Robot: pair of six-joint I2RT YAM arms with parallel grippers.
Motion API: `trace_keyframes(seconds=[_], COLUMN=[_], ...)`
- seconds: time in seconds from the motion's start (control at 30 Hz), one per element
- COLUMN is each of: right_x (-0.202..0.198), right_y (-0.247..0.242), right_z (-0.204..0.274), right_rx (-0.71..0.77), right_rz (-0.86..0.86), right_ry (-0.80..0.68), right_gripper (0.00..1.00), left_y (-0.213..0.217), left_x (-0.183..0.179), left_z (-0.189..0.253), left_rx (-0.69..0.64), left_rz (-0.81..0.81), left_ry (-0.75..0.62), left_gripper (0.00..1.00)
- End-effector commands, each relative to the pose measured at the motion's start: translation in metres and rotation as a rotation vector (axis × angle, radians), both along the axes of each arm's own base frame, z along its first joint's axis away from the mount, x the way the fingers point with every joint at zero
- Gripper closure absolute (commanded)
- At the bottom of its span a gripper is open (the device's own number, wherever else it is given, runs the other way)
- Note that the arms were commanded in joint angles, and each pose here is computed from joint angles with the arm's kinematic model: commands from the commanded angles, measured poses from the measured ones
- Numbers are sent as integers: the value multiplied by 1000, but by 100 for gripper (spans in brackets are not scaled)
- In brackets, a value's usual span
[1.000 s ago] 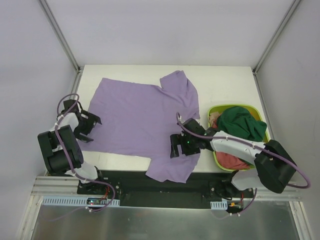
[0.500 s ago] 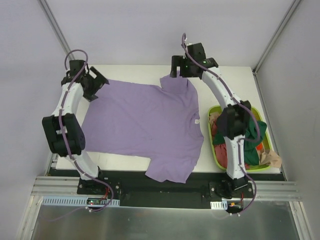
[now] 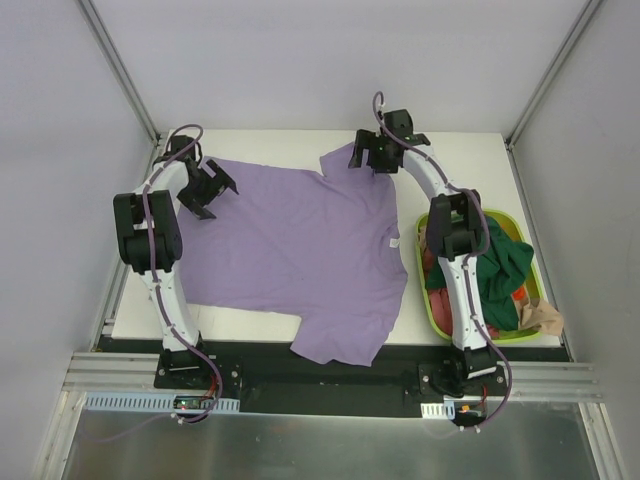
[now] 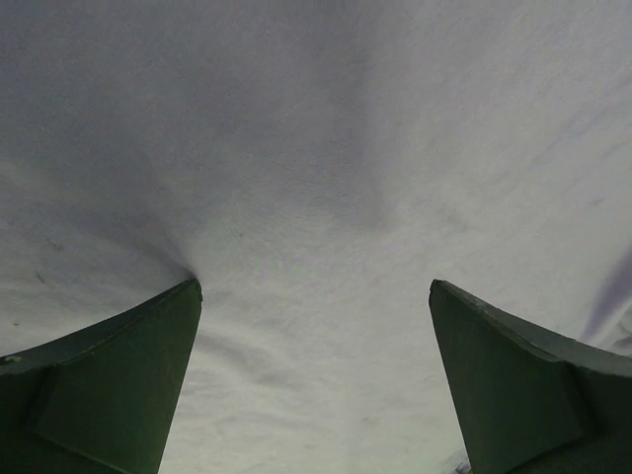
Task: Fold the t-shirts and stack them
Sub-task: Flatten out the tshirt
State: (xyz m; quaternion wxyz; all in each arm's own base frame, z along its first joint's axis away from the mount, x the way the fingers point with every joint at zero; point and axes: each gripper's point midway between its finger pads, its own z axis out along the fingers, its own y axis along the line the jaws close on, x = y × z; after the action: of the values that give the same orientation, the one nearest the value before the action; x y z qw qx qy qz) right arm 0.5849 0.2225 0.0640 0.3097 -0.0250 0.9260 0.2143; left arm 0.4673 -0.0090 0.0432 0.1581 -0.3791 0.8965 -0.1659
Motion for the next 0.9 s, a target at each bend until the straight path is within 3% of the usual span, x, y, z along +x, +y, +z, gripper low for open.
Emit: trace_keyframes(seconds=[0.0, 0.23, 0.47, 0.87], right_x=[6, 9, 16, 61], right_y=[2, -27, -66, -43], right_z=[-12, -31, -37, -24], right_rx=[-12, 42, -14, 209], right_rz=[-41, -202, -364, -314], right_ry=[5, 109, 127, 21], right_gripper=[4, 4, 4, 4], left_y=[4, 8, 19, 9], left_x=[4, -3, -15, -7], left_z=[6, -1, -3, -4], left_rx=[38, 49, 63, 5], left_rz=[-15, 3, 31, -8], left_ry=[-17, 8, 31, 16], left_gripper=[1, 1, 1, 1])
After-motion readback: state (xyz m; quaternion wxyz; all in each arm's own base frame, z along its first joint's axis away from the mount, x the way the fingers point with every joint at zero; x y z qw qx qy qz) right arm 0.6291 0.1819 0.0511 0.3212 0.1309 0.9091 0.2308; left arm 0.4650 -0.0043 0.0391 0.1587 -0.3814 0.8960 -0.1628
